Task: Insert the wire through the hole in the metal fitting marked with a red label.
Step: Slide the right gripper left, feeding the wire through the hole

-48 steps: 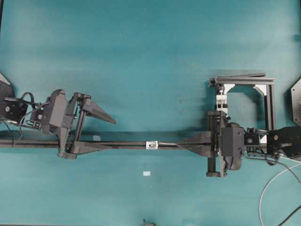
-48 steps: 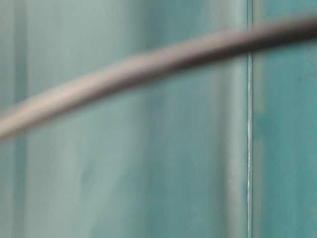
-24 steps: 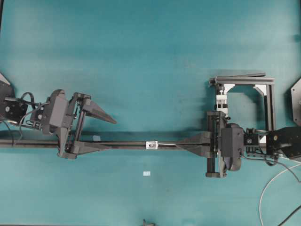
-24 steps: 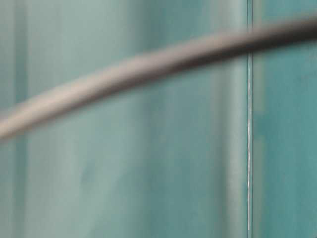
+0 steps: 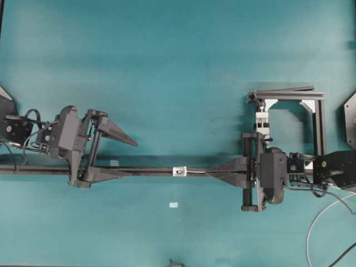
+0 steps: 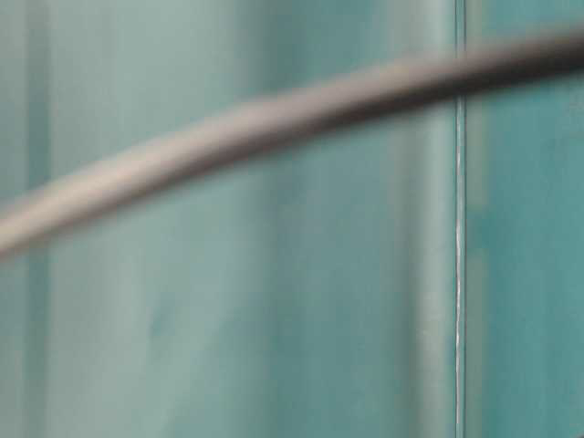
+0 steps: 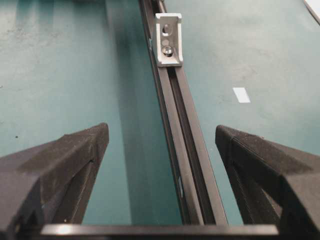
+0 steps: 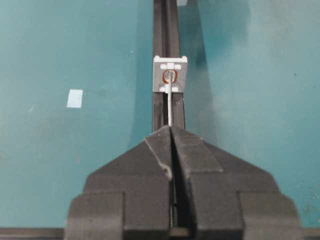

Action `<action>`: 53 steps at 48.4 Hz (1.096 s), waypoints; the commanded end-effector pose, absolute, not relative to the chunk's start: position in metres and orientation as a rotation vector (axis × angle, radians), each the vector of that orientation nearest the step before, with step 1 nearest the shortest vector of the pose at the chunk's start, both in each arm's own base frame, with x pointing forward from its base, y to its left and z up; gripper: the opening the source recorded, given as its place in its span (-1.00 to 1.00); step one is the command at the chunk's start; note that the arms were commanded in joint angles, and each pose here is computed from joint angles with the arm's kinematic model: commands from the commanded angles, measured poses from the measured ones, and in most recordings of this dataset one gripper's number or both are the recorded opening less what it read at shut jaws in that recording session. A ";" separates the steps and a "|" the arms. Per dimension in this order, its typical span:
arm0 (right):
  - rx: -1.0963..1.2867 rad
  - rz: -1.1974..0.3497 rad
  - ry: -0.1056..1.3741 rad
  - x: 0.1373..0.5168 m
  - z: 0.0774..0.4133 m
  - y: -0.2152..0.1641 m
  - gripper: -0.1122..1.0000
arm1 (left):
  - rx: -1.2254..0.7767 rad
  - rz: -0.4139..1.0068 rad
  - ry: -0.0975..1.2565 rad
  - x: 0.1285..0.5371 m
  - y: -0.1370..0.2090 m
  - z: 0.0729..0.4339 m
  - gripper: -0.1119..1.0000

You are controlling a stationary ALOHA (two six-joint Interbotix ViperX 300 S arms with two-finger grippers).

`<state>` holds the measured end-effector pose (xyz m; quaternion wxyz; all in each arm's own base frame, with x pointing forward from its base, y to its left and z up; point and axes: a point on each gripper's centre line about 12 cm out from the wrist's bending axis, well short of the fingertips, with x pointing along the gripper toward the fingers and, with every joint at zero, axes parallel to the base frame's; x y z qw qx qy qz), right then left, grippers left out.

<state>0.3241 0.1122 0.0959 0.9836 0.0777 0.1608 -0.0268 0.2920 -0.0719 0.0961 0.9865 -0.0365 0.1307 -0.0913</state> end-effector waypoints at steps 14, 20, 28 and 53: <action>0.176 -0.076 0.284 0.339 0.104 0.108 -0.82 | -0.077 -0.195 0.222 0.297 -0.075 0.107 0.53; 0.170 -0.075 0.279 0.344 0.103 0.107 -0.82 | -0.078 -0.193 0.230 0.297 -0.075 0.106 0.53; 0.160 -0.058 0.269 0.351 0.104 0.108 -0.82 | -0.079 -0.193 0.236 0.298 -0.075 0.106 0.53; 0.143 -0.033 0.271 0.368 0.102 0.110 -0.82 | -0.079 -0.194 0.253 0.301 -0.077 0.104 0.34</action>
